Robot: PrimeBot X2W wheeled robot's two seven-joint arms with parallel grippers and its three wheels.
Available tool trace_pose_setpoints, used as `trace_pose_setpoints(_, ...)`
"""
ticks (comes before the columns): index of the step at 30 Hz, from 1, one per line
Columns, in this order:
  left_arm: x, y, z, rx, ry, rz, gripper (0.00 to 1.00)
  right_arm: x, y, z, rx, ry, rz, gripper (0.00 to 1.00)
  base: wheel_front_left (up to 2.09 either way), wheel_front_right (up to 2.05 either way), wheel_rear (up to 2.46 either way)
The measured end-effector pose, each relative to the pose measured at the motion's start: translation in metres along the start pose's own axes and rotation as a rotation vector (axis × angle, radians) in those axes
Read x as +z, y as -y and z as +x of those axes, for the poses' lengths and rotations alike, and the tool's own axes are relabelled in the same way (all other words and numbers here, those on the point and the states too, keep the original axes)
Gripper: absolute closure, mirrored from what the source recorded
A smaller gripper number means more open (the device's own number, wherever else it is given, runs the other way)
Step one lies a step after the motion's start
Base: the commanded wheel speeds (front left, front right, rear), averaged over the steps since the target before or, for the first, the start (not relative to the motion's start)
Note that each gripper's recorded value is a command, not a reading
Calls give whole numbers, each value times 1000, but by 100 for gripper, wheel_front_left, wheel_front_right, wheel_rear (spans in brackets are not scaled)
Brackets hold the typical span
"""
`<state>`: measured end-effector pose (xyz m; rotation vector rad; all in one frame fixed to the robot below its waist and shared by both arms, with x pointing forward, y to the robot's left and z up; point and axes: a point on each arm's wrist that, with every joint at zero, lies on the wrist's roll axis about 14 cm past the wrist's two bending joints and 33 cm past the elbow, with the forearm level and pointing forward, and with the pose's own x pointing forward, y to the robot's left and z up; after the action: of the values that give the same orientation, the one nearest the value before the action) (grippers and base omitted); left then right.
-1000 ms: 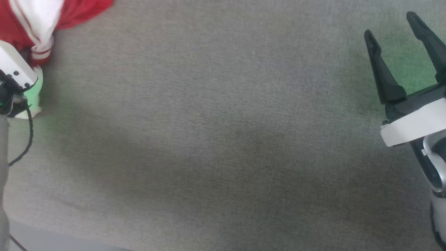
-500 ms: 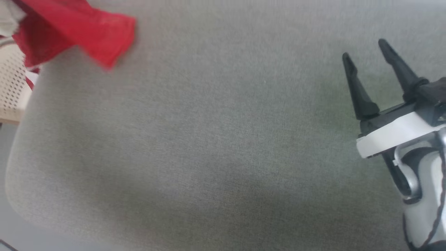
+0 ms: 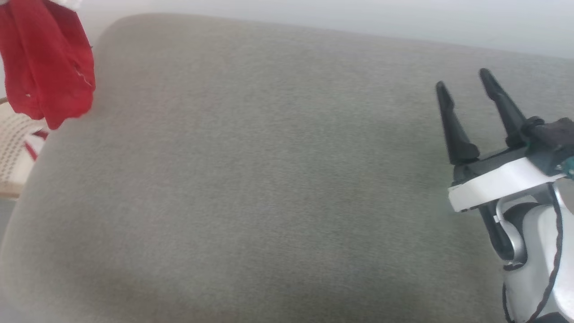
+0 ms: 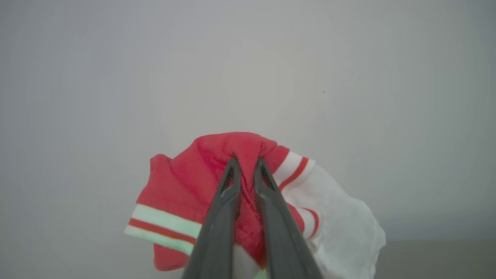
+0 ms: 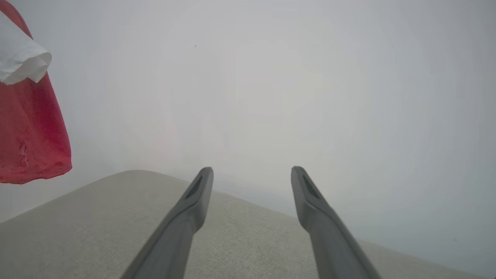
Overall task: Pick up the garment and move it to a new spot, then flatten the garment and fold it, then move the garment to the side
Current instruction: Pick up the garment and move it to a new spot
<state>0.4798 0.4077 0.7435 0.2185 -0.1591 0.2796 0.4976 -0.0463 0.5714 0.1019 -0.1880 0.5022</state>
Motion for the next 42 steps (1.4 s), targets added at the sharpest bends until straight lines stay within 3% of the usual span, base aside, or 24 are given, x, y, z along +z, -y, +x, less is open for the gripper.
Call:
trace_pose_setpoints(7,27,68,-16,-143,35,-9,100,19,45,-23,-140,53,-31,0,0,0,0)
trace_pose_setpoints(21,48,244,-46,-564,54,-59,100,31,139,-101,-450,62,-113,0,0,0,0)
trace_pose_setpoints(24,32,289,-56,-676,-18,-79,100,27,155,-123,-520,45,-120,0,0,0,0)
trace_pose_setpoints(31,-41,347,-94,-833,-325,-110,100,10,169,-153,-607,2,-109,0,0,0,0)
trace_pose_setpoints(42,-169,369,-170,-911,-876,-86,100,-20,163,-158,-615,-66,-68,0,0,0,0)
